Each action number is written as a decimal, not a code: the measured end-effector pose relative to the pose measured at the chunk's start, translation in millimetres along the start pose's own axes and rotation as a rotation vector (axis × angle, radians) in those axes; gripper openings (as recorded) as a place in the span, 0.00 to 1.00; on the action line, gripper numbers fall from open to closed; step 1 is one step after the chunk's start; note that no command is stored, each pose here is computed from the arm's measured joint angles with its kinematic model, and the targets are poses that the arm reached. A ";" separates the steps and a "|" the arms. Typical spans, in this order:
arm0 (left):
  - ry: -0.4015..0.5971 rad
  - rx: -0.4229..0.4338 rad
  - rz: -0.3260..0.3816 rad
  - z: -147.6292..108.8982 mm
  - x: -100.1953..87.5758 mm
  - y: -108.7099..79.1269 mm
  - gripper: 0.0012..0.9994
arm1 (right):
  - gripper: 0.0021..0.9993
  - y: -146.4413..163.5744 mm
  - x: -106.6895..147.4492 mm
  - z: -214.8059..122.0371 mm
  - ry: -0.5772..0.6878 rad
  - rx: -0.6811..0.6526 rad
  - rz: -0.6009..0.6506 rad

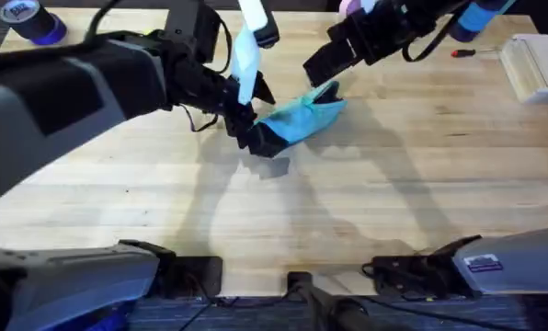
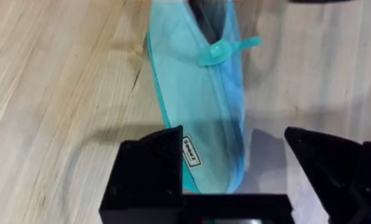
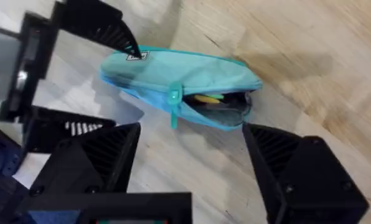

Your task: Unzip the bag, pick up the pens from the table one at a time and place them inside, then zip the bag closed.

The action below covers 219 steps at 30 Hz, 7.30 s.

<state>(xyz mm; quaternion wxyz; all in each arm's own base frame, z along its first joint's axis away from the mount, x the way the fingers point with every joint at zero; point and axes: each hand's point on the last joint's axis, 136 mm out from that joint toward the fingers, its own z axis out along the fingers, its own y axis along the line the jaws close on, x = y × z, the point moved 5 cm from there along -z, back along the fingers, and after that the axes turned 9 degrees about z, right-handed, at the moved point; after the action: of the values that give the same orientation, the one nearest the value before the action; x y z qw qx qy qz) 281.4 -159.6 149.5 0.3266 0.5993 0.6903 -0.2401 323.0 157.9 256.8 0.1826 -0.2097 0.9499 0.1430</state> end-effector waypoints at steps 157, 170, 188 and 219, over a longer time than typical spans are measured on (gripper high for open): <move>-0.123 -0.012 -0.008 26.6 -12.2 23.0 0.04 | 0.03 -178.3 31.7 126.3 0.246 0.050 0.446; -0.122 -0.012 -0.009 26.4 -11.9 23.1 0.04 | 0.03 -190.0 34.8 128.7 0.266 0.073 0.475; -0.122 -0.012 -0.009 26.4 -11.9 23.1 0.04 | 1.00 -145.2 -11.8 -3.4 -0.030 0.131 0.360; 0.154 -0.597 -0.402 -154.0 -66.9 -4.4 0.99 | 1.00 -120.1 -6.0 -64.1 -0.140 0.160 0.294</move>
<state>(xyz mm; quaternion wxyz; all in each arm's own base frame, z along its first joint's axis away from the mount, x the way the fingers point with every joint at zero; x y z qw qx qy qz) 256.5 -93.9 302.1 0.3804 0.3463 0.8565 -0.0418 363.8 33.0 292.9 0.2416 -0.0429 0.9636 0.1066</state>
